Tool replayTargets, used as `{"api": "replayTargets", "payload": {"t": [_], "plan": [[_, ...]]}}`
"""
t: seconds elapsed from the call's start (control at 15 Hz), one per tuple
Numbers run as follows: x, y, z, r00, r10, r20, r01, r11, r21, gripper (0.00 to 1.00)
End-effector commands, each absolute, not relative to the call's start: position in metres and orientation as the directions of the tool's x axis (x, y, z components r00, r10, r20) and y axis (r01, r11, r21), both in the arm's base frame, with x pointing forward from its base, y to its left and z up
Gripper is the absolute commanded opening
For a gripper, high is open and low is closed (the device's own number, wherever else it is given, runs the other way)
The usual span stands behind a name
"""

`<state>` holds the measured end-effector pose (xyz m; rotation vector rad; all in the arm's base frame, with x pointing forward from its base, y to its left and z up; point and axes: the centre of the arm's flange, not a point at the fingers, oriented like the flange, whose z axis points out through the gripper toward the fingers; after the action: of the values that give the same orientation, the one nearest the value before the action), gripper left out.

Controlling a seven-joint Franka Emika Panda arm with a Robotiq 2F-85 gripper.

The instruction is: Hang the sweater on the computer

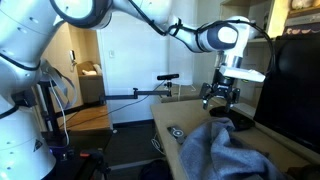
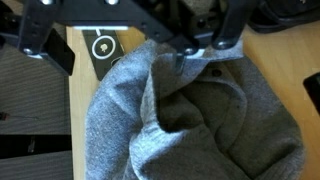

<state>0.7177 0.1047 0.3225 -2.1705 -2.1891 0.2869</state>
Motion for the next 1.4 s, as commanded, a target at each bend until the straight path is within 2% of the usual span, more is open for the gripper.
{"api": "replayTargets", "payload": {"t": [0.0, 0.2, 1.33], "plan": [[0.7200, 0.1045, 0.3210, -0.031, 0.995, -0.098, 0.994, 0.021, -0.103, 1.00], [0.7258, 0.1038, 0.3183, -0.036, 0.995, -0.091, 0.998, 0.031, -0.058, 1.00], [0.7280, 0.1088, 0.3146, -0.008, 0.996, -0.087, 0.996, 0.000, -0.089, 1.00]]}}
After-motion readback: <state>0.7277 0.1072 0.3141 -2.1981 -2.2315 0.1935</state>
